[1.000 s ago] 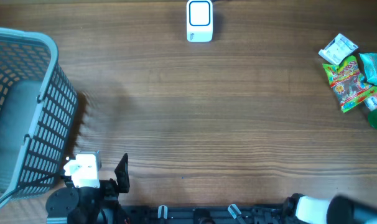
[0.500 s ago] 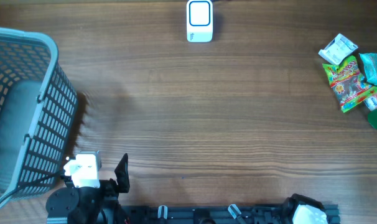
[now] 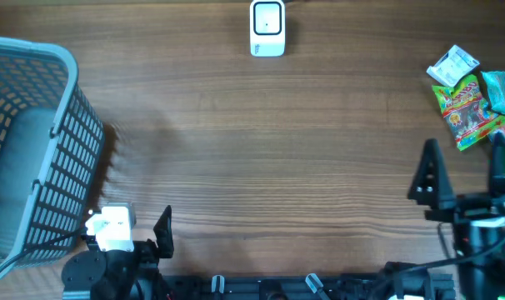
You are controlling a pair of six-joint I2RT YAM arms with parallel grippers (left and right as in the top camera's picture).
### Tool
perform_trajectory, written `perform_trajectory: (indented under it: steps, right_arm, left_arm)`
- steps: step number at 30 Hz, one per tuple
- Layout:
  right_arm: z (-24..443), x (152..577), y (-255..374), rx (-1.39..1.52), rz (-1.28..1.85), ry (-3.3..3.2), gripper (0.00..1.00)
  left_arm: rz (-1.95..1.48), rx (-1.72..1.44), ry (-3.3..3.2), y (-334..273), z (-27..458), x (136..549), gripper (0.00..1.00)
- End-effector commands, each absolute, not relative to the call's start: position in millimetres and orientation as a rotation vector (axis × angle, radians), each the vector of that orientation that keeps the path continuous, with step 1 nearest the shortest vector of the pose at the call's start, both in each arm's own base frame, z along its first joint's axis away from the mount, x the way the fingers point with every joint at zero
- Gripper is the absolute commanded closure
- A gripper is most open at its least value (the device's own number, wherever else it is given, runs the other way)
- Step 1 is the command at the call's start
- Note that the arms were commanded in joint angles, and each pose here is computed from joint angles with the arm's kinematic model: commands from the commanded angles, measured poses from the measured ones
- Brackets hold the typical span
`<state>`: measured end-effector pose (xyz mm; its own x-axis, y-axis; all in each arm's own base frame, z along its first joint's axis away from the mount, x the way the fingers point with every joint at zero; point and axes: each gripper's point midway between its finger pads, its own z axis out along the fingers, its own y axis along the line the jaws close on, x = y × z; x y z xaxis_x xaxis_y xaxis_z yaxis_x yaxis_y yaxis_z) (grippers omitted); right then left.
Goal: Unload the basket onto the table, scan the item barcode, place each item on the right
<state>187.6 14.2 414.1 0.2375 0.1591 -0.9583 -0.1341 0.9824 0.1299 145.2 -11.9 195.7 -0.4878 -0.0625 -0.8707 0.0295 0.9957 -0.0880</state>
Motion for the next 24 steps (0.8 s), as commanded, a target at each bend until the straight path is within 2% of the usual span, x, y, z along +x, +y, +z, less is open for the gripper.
perform_trajectory:
  steps: [1,12,15,17,24]
  right_arm:
    - [365.7,194.3,16.8,0.067,0.303,1.279,0.00]
    - [233.1,239.6,-5.3,0.246,0.298,1.327,0.00]
    - [213.4,243.5,-10.3,0.278,0.268,1.391,0.00]
    - [182.6,246.2,-14.6,0.324,0.242,1.509,0.00]
    - [175.8,246.6,-9.1,0.247,0.205,1.550,0.00]
  left_arm:
    - [-0.129,-0.032,2.076,-13.7,195.5,145.4,0.00]
    - [-0.129,-0.032,2.076,-13.7,195.4,145.5,0.00]
    - [-0.129,-0.032,2.076,-13.6,195.4,145.5,0.00]
    - [-0.129,-0.032,2.076,-13.7,195.4,145.5,0.00]
    - [-0.129,-0.032,2.076,-13.6,195.5,145.4,0.00]
